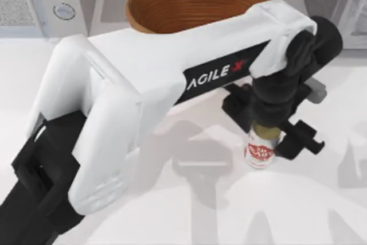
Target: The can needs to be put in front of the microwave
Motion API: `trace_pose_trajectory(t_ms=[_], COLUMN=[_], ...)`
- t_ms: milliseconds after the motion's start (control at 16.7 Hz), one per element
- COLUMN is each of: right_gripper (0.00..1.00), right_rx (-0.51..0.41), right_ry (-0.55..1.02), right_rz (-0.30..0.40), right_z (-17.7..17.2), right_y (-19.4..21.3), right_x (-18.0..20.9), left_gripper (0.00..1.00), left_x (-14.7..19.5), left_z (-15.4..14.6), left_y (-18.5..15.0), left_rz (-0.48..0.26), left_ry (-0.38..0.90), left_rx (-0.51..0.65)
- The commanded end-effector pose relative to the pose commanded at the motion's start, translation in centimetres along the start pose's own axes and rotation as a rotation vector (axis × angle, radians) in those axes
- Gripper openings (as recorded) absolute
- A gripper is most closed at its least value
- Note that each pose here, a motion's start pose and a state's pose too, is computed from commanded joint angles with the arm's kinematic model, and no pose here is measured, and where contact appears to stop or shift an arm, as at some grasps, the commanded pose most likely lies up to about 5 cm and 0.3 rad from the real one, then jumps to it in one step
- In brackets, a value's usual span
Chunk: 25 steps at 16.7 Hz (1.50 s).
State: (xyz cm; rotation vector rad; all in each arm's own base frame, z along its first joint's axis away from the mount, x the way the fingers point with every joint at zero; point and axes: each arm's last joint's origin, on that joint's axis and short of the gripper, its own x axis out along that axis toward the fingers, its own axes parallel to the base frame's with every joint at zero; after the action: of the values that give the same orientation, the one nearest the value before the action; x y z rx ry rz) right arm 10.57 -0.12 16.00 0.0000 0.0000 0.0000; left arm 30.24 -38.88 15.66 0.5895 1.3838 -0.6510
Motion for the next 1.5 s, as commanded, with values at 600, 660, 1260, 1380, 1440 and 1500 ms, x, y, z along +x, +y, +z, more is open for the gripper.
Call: trace_pose_trajectory(t_ms=[600,660,1260,1380,1440,1500], right_gripper=[1.0,1.0,1.0,1.0,1.0,1.0], right_rx=[0.0,0.0,0.0,0.0,0.0,0.0], right_ry=[0.0,0.0,0.0,0.0,0.0,0.0], right_rz=[0.0,0.0,0.0,0.0,0.0,0.0], right_z=[0.0,0.0,0.0,0.0,0.0,0.0], right_y=[0.0,0.0,0.0,0.0,0.0,0.0], right_x=[0.0,0.0,0.0,0.0,0.0,0.0], left_gripper=[0.0,0.0,0.0,0.0,0.0,0.0], left_x=[0.0,0.0,-2.9,-3.8,-4.0,-4.0], left_z=[0.0,0.0,0.4,0.4,0.4,0.4], left_y=[0.0,0.0,0.1,0.1,0.0,0.0], left_rz=[0.0,0.0,0.0,-0.001,-0.001,-0.001], left_ry=[0.0,0.0,-0.009,-0.004,-0.001,-0.001], left_rx=[0.0,0.0,-0.001,-0.001,0.0,0.0])
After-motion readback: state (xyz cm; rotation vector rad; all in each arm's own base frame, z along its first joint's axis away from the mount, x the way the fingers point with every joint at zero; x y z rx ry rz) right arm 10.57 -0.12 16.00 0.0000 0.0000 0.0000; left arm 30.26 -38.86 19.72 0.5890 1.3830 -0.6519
